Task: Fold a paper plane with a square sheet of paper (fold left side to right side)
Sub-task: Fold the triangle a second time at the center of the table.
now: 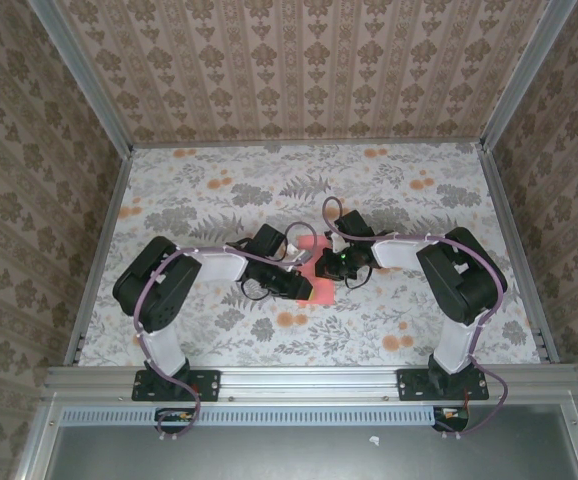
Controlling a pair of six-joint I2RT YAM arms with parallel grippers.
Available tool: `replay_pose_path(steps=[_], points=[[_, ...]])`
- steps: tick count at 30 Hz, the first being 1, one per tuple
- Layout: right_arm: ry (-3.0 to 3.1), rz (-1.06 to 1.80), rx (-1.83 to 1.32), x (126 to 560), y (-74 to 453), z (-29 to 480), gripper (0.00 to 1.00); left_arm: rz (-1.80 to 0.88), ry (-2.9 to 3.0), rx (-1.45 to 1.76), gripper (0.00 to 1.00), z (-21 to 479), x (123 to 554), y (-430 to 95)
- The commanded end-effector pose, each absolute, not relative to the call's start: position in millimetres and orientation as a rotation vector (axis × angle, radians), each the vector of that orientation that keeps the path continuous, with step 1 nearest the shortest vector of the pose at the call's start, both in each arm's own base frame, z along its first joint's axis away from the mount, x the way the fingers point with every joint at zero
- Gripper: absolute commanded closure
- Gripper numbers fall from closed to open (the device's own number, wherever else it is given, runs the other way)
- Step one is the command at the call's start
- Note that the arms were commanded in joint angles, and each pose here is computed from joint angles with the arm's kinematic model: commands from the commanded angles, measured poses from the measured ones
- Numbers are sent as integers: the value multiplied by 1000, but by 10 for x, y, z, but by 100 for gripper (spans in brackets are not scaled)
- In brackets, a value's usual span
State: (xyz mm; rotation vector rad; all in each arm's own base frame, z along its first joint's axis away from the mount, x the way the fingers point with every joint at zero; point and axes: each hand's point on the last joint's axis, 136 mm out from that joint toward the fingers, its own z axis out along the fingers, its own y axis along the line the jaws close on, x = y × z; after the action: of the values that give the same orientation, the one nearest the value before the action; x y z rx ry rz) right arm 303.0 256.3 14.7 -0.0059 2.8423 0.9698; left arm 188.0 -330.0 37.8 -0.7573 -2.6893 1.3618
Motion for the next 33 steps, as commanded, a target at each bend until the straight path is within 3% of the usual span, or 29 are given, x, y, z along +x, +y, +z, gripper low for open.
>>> replay_pose_path(steps=[1,24,33], points=[[2949,869,15,2885,2433,-64,91,1340,-2701,-783,77,353,1896,-3285],[2970,838,2,2878,2408,-83,91,1241,-2779,-705,87,156,1893,-3035],[2966,839,-1,2893,2416,-67,91,1311,-2778,-711,92,325,1903,-3030]])
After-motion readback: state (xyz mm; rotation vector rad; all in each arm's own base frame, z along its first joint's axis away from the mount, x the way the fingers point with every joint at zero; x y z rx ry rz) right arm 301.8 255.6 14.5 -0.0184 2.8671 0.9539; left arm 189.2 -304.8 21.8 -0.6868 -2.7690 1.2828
